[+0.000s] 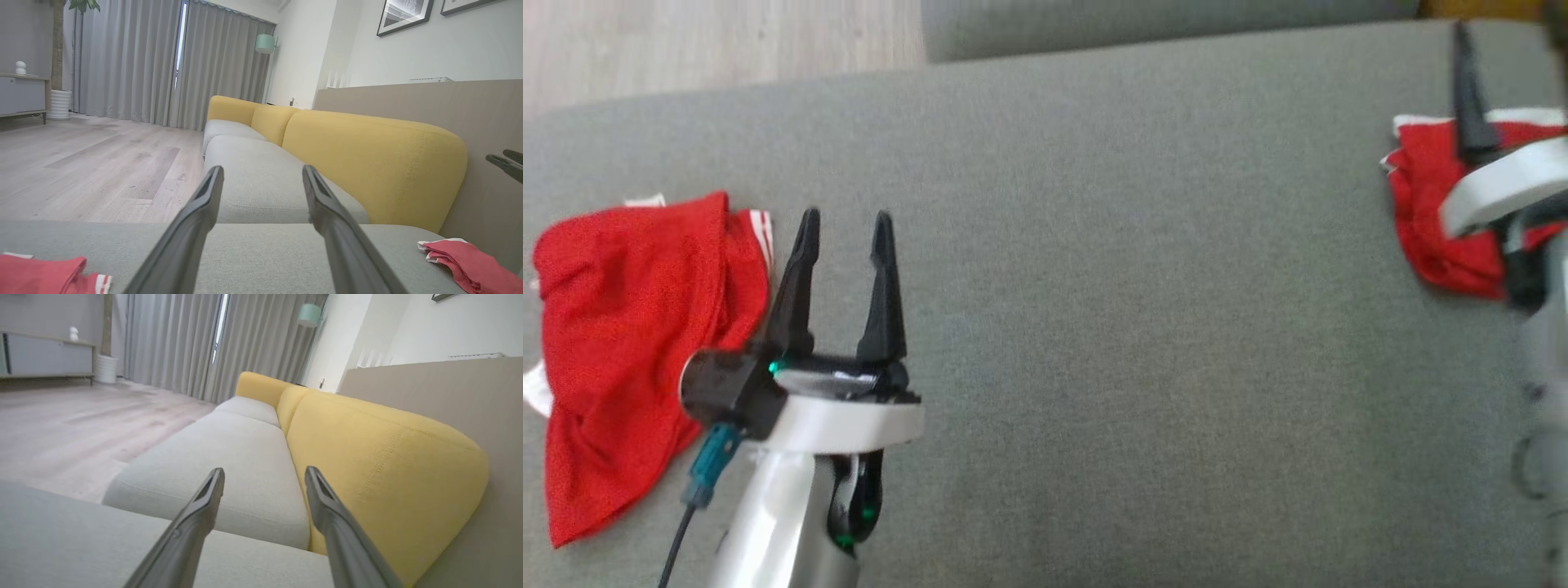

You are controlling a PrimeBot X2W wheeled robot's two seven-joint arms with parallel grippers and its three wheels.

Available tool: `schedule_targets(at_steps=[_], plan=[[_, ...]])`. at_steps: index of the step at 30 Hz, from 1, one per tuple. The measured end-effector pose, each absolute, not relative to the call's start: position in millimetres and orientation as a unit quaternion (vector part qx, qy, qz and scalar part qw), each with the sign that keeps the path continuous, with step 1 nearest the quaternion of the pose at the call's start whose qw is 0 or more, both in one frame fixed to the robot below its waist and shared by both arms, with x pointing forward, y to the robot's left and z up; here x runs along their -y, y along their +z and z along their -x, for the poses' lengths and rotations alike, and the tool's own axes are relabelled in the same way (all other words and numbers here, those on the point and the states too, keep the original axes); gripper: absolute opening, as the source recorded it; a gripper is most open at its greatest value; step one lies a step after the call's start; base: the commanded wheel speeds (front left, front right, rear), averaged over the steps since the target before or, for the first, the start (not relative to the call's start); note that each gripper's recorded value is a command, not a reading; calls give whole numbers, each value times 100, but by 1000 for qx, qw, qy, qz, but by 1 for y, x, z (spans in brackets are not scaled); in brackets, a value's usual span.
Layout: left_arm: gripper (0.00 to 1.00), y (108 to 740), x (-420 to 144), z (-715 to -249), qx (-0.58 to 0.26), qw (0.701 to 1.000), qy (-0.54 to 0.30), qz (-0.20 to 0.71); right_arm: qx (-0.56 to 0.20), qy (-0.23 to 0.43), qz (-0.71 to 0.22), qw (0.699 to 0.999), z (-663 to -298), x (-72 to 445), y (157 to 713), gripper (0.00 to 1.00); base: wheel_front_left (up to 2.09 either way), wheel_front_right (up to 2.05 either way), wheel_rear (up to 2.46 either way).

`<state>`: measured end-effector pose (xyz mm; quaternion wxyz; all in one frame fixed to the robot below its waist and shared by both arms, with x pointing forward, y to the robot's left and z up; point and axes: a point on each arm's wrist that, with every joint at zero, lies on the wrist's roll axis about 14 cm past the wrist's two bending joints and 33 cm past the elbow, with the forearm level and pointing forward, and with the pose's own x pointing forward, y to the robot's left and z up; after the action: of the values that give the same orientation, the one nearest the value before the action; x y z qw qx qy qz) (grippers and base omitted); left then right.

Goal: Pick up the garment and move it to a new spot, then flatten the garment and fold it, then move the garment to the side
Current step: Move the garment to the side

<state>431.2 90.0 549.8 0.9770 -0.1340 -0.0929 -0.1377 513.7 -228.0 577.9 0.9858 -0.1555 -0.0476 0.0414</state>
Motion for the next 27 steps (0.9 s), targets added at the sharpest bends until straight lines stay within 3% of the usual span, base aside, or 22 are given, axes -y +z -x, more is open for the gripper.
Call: schedule_targets(at_steps=[6, 11, 19, 27], plan=[[100, 547, -104, -408, 89, 980, -120, 130, 94, 64, 42, 993, -486, 177, 592, 100, 0, 0, 0], [100, 536, -112, -389, 74, 983, -108, 129, 71, 64, -30, 995, -449, 159, 552, 100, 0, 0, 0], [100, 528, -119, -372, 62, 985, -99, 130, 3, 53, -77, 996, -403, 160, 490, 100, 0, 0, 0], [100, 521, -118, -366, 53, 985, -100, 133, 1, 58, -85, 995, -385, 155, 486, 100, 0, 0, 0]])
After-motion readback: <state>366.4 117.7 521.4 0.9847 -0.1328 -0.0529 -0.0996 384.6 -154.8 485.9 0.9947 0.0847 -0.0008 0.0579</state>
